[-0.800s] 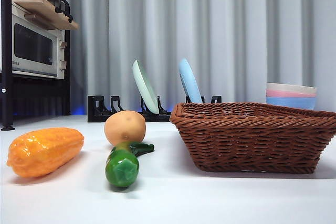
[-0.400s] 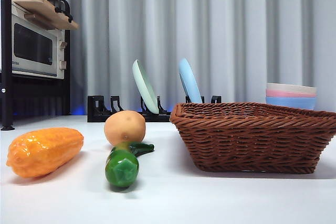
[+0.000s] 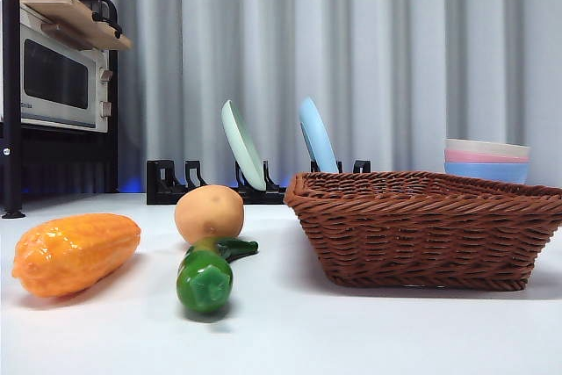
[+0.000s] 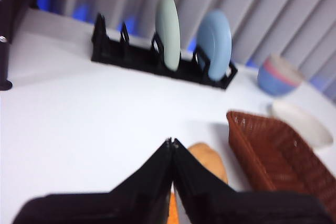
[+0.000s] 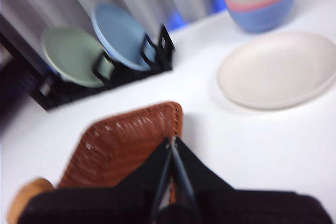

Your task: Pick up the basket,pick up the corn from the table,pick up the potato from the table,pick up the cucumber from the table,put all items into the basket

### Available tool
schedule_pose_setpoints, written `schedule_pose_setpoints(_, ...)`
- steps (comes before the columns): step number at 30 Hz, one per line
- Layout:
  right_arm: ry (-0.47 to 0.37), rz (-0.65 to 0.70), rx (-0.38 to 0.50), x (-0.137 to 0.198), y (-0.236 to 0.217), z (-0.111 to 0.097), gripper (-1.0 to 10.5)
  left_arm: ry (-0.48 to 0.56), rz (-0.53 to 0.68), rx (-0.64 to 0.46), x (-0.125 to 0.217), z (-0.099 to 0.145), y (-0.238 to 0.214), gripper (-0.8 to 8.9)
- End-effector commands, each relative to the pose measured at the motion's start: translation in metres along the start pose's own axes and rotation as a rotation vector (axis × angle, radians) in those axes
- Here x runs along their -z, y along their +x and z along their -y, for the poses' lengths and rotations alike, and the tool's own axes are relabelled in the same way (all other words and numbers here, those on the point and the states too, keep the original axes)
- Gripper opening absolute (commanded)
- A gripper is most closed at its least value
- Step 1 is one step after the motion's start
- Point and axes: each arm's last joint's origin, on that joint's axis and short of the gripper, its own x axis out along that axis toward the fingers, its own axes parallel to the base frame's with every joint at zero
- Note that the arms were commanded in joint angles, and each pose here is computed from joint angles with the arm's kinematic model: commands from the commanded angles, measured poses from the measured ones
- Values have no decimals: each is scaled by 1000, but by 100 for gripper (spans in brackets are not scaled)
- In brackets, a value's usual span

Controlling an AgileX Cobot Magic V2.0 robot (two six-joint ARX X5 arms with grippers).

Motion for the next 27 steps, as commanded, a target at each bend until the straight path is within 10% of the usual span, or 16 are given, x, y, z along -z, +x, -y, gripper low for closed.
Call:
schedule_pose_setpoints(1, -87, -105, 27, -14, 13, -3, -3, 108, -85, -17, -14, 3, 6, -5)
schedule_pose_setpoints(13, -92, -474, -195, -27, 69, -6, 61, 118, -333, 62, -54, 10, 40, 127)
schedule_pose_setpoints(16, -89, -508, -184, -22, 77, -4, 255, 96, -344, 116, -54, 10, 45, 307)
schedule_pose_setpoints(27, -73, -610, -180, -4, 127, 2, 292, 65, -358, 131, -53, 11, 47, 315)
